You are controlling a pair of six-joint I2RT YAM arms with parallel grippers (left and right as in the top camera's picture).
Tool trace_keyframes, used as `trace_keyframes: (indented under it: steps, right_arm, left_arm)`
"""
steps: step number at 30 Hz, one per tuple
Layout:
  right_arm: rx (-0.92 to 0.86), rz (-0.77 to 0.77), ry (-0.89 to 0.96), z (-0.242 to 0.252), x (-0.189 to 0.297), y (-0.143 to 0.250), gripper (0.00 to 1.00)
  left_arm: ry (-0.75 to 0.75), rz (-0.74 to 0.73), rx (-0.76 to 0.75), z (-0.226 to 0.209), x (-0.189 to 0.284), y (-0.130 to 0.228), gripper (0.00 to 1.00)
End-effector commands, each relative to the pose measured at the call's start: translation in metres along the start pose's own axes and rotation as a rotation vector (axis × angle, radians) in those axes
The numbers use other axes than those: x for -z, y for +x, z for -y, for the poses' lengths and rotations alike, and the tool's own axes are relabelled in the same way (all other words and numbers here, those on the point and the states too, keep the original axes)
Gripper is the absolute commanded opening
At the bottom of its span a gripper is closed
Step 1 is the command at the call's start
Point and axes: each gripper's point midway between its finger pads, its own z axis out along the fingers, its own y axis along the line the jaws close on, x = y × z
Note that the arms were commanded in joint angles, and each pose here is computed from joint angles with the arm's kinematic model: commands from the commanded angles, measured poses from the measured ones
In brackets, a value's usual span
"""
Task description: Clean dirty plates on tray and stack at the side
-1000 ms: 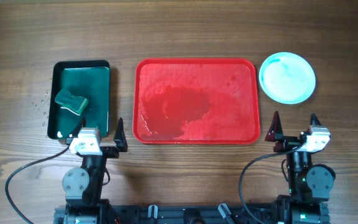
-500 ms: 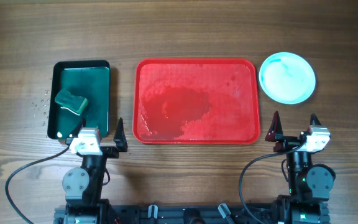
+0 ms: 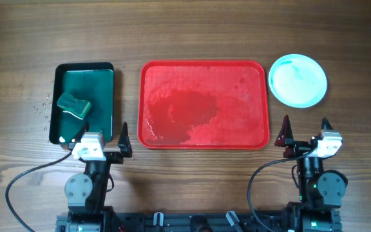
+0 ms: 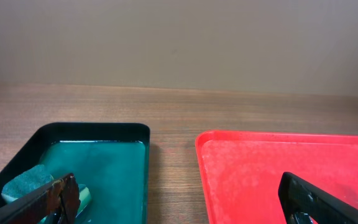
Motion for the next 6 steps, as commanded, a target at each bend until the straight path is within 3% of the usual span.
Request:
trace_keyframes:
  steps: [1,6]
  right_arm:
    - [0.018,0.009,-0.004,-0.0004,0.0005,-0.0017,1.00]
    - [0.018,0.009,-0.004,-0.0004,0.0005,-0.0017,1.00]
  left_arm:
    - [0.002,0.002,-0.016,0.0006,0.0003,0.0007,1.00]
    - [0.002,0.002,-0.016,0.0006,0.0003,0.0007,1.00]
